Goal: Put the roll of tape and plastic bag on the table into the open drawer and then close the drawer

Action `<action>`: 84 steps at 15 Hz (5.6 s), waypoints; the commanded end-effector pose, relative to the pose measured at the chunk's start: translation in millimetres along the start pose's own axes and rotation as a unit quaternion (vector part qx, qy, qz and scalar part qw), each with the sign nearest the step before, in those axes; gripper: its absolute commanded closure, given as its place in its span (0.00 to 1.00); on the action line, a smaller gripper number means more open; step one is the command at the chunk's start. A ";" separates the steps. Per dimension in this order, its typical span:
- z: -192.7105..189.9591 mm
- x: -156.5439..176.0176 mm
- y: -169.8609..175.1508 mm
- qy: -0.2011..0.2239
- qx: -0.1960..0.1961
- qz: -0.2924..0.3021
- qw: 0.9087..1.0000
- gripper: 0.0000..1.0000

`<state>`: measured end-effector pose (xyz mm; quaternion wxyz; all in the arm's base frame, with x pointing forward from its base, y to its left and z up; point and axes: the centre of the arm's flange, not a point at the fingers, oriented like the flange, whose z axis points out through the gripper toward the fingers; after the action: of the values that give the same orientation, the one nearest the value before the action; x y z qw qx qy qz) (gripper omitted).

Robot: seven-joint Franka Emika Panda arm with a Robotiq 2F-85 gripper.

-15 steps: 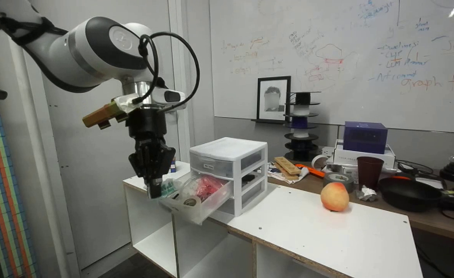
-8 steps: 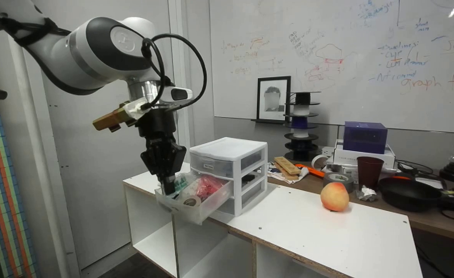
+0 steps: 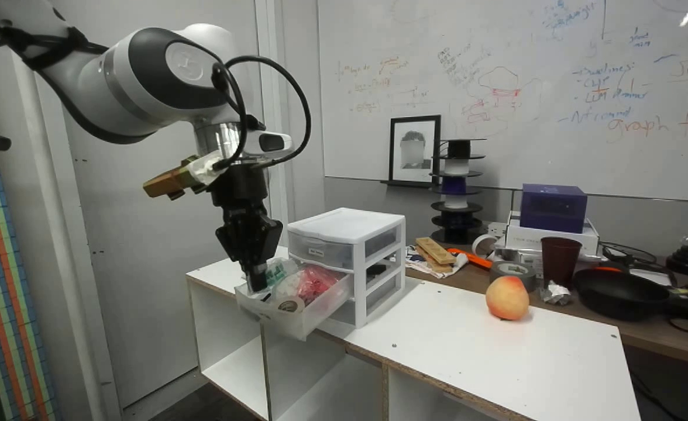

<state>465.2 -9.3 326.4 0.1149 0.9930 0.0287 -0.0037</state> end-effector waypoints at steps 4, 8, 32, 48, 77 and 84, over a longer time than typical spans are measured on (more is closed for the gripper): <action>-9.1 1.9 -1.1 0.021 0.028 0.037 0.999 0.93; -9.8 2.0 -1.9 0.019 0.035 0.053 0.998 0.93; -1.5 1.1 -4.0 -0.003 0.044 0.076 0.996 0.93; 9.9 78.4 -14.1 -0.026 0.032 0.030 0.999 0.92; 23.1 -30.6 -28.9 -0.060 -0.011 -0.035 0.998 0.00; 55.9 -30.4 -24.6 -0.042 -0.003 -0.040 0.998 0.58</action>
<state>430.2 0.8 275.6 0.1218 0.9894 0.0475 -0.0628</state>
